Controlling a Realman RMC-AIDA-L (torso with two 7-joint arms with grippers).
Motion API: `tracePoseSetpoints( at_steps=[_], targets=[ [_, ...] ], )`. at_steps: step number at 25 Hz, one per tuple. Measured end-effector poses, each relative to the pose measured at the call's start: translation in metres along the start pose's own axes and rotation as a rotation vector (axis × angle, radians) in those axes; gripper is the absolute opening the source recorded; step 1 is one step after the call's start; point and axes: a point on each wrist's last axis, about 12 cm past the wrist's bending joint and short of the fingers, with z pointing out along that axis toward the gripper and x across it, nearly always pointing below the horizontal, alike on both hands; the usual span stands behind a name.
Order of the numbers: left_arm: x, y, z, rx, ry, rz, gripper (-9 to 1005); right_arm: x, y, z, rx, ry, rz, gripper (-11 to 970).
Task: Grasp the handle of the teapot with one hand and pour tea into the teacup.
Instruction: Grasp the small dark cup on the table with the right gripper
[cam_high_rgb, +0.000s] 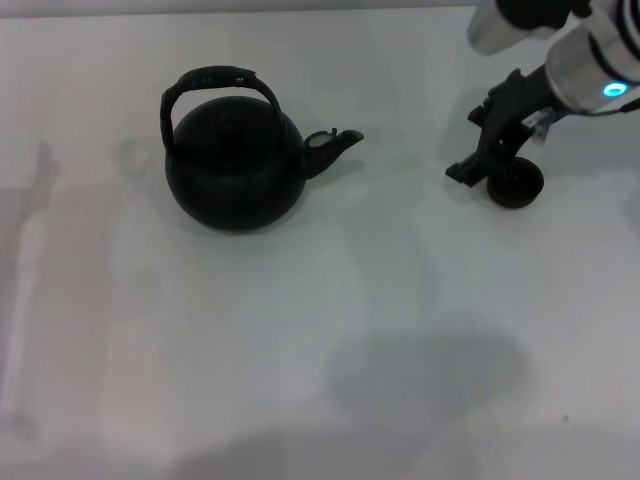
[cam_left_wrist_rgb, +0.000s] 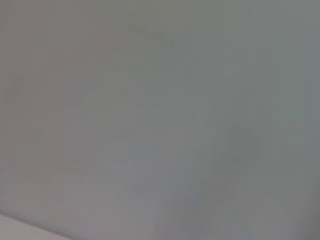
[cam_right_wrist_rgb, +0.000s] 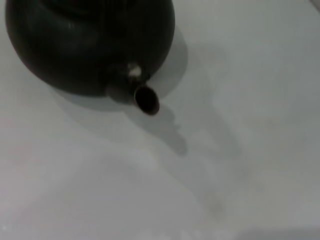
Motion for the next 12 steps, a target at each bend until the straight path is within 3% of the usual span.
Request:
tracePoseSetpoints(
  at_steps=[12],
  targets=[
    [0.001, 0.0, 0.0, -0.004, 0.005, 0.0, 882, 0.001, 0.004, 0.021, 0.014, 0.103, 0.012, 837]
  ],
)
